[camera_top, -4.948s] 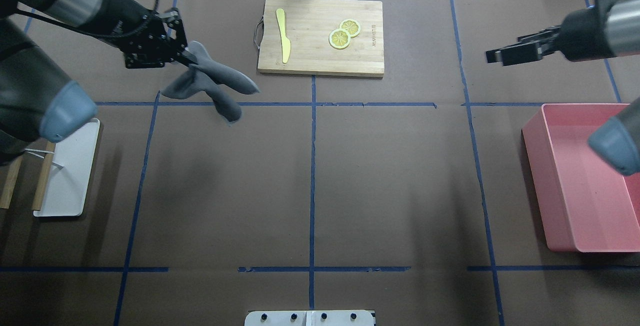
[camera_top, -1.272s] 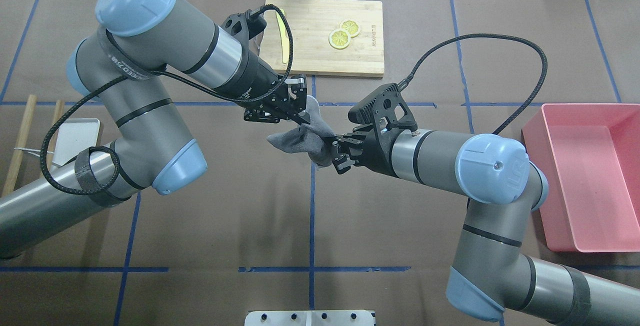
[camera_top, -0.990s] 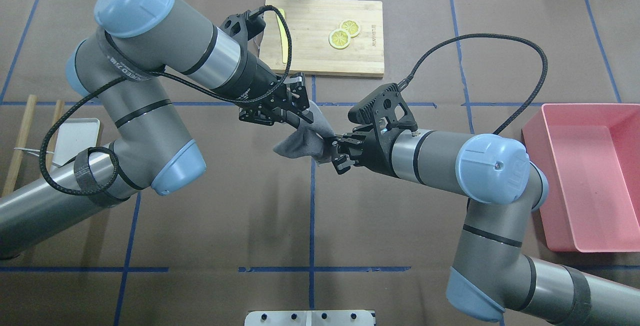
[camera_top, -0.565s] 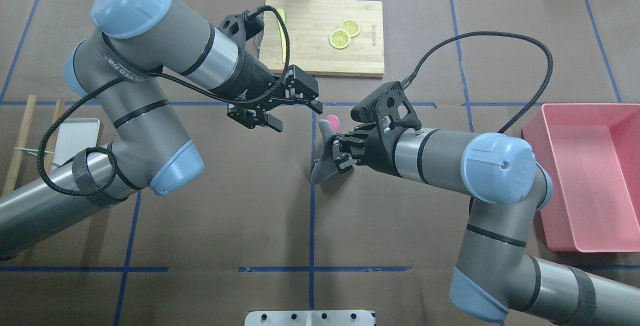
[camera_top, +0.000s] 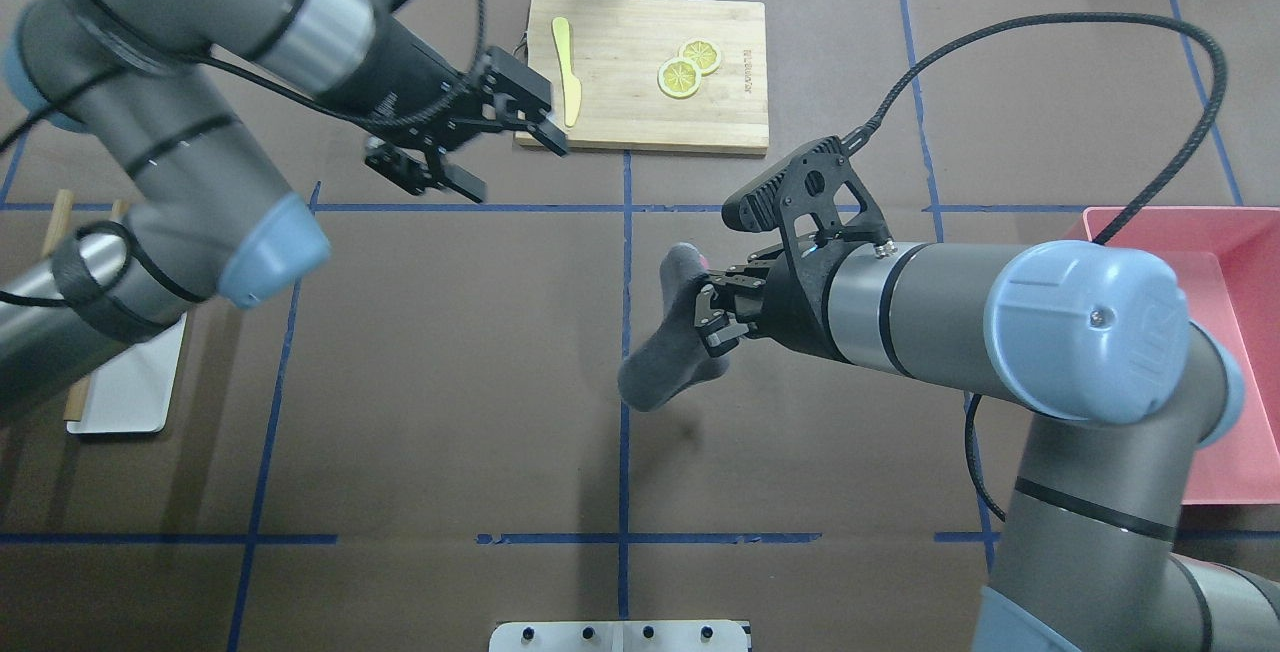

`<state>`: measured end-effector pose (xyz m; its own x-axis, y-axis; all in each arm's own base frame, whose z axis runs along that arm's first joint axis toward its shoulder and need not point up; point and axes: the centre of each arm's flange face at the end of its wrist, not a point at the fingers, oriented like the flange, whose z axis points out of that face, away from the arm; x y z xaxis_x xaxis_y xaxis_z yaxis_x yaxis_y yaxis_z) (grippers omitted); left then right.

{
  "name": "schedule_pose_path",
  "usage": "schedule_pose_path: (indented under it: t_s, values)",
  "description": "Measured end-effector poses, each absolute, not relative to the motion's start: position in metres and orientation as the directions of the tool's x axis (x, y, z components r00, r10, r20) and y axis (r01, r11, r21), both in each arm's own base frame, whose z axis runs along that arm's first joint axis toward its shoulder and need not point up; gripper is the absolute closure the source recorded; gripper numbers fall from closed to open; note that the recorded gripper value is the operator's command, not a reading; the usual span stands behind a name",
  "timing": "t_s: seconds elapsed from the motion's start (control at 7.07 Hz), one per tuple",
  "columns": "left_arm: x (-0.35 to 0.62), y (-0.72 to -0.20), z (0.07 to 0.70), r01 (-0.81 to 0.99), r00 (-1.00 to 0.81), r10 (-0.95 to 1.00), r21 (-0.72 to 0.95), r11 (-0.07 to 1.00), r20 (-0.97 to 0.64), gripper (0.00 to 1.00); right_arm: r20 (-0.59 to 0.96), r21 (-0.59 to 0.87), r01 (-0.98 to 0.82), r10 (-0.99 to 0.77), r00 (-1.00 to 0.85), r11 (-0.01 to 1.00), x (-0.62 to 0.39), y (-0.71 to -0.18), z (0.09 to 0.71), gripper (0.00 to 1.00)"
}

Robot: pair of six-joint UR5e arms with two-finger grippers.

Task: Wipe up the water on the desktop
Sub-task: 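Lower the grey cloth onto the table with the right gripper while the left arm withdraws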

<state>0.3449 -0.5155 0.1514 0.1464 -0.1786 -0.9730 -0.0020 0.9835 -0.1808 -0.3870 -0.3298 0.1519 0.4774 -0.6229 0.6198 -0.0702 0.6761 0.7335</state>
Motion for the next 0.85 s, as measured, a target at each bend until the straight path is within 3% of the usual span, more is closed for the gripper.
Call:
schedule_pose_path:
  t_s: [0.28,0.57,0.85]
  values:
    - [0.267,-0.543,0.172,0.123,0.139,-0.149,-0.132,0.984,-0.979,0.00,0.610,0.703,-0.041,-0.573,0.548,0.710,-0.359,-0.336,0.150,1.00]
    - [0.225,-0.555,0.204,0.303,0.232,0.024,0.096,0.948,-0.972,0.00,0.591,0.674,-0.030,-0.514,0.622,0.739,-0.335,-0.356,0.157,1.00]
    - [0.191,-0.569,0.233,0.339,0.441,0.152,0.321,0.884,-0.884,0.00,0.584,0.613,0.005,-0.457,0.671,0.790,-0.309,-0.378,0.167,1.00]
